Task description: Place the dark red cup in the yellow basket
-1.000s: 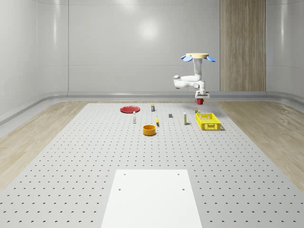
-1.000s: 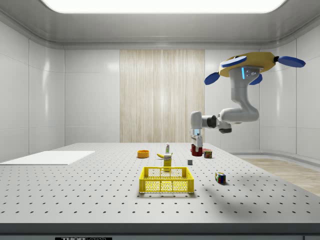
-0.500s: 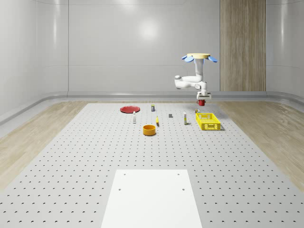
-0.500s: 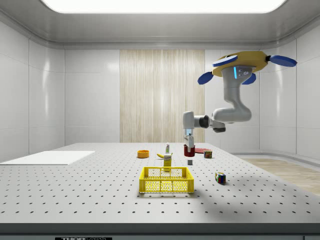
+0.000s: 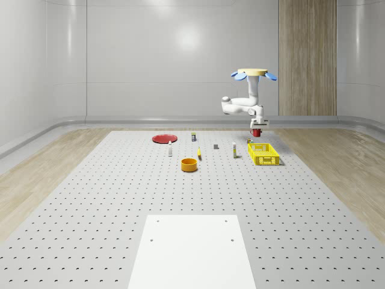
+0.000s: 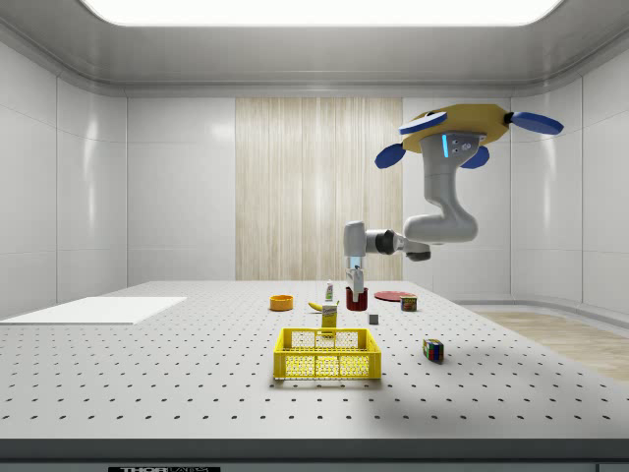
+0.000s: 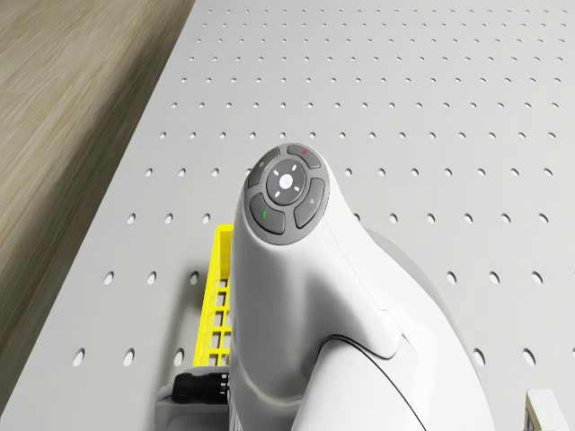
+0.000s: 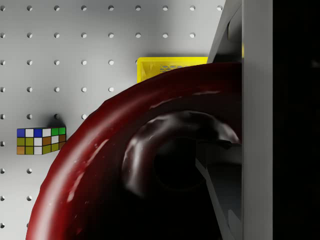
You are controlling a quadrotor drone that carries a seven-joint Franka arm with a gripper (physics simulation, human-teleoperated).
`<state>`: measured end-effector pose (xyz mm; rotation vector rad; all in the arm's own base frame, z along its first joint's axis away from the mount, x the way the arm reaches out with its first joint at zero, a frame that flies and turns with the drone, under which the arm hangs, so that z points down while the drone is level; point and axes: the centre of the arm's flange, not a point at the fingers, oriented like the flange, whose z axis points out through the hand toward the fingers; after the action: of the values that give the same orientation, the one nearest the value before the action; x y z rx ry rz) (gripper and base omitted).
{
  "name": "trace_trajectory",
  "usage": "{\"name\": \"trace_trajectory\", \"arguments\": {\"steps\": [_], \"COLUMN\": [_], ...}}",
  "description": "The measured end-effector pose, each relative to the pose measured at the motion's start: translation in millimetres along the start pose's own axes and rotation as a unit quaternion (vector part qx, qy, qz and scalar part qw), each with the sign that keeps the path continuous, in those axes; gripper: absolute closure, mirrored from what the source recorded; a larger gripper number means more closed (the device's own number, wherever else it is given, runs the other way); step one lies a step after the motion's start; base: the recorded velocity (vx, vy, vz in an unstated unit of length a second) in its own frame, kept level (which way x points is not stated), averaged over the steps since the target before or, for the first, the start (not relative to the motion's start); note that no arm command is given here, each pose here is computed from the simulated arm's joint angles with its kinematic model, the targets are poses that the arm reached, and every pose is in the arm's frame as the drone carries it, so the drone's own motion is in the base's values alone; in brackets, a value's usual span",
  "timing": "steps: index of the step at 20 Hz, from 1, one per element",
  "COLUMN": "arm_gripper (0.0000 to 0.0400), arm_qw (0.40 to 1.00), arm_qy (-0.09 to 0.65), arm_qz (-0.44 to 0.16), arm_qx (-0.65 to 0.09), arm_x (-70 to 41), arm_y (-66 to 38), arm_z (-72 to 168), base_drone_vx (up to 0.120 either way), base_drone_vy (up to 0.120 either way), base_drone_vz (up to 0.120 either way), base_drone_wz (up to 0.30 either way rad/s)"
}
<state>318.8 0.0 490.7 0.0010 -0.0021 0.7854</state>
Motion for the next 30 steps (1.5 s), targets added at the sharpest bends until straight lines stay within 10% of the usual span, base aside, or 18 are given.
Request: {"name": "trace_trajectory", "arguments": {"steps": [30], "arm_gripper": [0.0300], "arm_qw": [1.000], "arm_qy": [0.000], "arm_qz": [0.000], "arm_qx": [0.000], "arm_x": [0.0], "arm_y": [0.0], "arm_z": [2.4], "base_drone_vx": [0.109], "base_drone_vy": [0.000], "base_drone_vz": [-0.059], "base_drone_wz": [0.000]}}
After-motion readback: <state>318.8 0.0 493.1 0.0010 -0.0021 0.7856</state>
